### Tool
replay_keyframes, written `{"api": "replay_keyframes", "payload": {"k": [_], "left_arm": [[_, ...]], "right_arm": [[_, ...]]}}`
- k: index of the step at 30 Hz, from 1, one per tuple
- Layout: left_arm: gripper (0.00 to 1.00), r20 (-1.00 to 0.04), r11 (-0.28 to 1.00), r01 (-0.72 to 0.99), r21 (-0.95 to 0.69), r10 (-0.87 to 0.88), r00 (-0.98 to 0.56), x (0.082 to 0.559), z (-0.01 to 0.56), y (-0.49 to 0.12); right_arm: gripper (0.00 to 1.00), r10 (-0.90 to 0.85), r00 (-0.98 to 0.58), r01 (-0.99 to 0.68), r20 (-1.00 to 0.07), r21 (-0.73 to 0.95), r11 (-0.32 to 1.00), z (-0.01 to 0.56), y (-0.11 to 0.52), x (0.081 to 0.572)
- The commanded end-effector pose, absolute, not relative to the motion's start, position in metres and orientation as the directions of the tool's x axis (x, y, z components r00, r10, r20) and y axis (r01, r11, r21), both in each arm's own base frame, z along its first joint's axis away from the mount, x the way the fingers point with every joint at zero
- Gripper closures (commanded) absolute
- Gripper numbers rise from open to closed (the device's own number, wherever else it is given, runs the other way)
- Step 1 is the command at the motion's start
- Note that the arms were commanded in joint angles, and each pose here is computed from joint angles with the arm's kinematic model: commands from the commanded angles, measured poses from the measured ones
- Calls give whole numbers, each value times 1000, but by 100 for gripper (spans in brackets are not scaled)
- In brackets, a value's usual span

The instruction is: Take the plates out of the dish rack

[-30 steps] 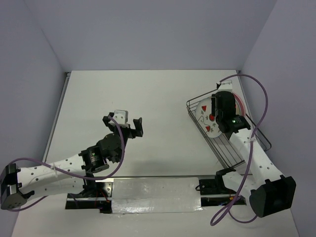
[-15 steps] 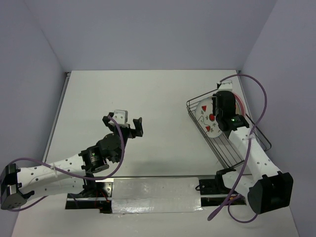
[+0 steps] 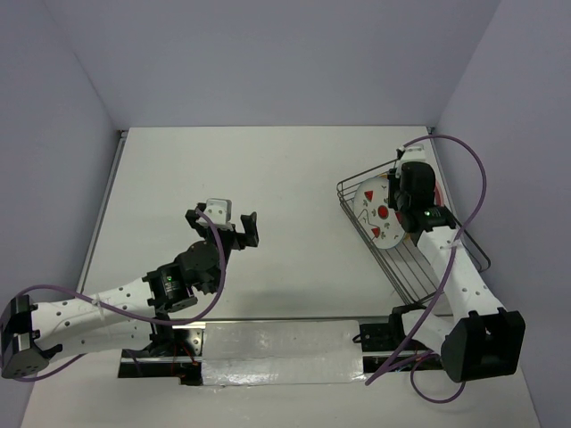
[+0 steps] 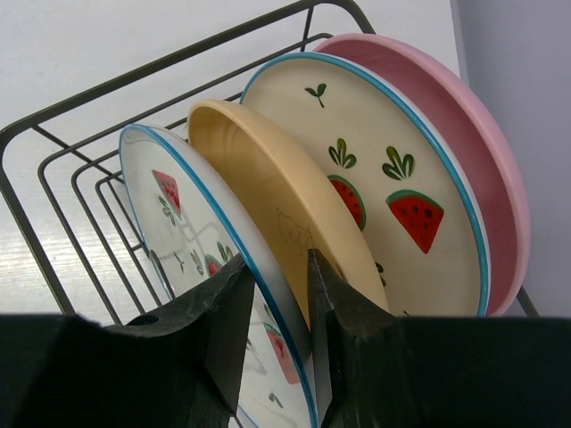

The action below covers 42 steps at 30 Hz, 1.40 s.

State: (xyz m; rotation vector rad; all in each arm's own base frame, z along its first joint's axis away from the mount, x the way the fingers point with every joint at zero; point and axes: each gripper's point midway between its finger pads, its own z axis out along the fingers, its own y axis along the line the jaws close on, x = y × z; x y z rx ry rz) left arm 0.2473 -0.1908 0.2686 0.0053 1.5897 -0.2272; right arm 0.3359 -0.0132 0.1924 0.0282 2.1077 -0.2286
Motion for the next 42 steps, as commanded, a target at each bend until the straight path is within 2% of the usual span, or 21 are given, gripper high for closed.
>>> {"api": "replay_keyframes", "payload": {"k": [1, 5, 8, 9, 12, 21, 27, 36, 42], "left_arm": [[1, -980, 971, 137, -197, -198, -6, 247, 282, -189], [1, -980, 970, 135, -200, -201, -5, 247, 282, -188], [1, -979, 970, 134, -203, -204, -4, 247, 283, -187], [1, -980, 971, 134, -200, -201, -4, 247, 282, -187], [1, -980, 970, 137, -200, -201, -6, 247, 282, -188], [1, -984, 975, 132, -178, -178, -14, 249, 276, -192], [1, -987, 979, 125, -159, -158, -19, 251, 272, -194], [1, -991, 985, 114, -130, -128, -28, 254, 267, -199], [1, -993, 987, 108, -116, -113, -31, 256, 264, -201]], "right_arm": [[63, -74, -502, 72, -861, -126, 989, 194, -6, 344], [68, -76, -497, 52, -864, -117, 992, 194, -3, 344], [82, -82, -510, 43, -856, -120, 992, 194, -2, 345], [91, -83, -519, 45, -850, -124, 991, 192, -3, 346], [100, -93, -529, 57, -844, -145, 988, 195, -7, 347], [100, -109, -439, 73, -892, -157, 985, 237, -10, 351], [100, -151, -298, 40, -943, -170, 985, 285, -4, 355], [100, -162, -172, 19, -972, -167, 986, 318, 2, 360], [100, -181, -178, 39, -967, -191, 981, 328, -3, 360]]}}
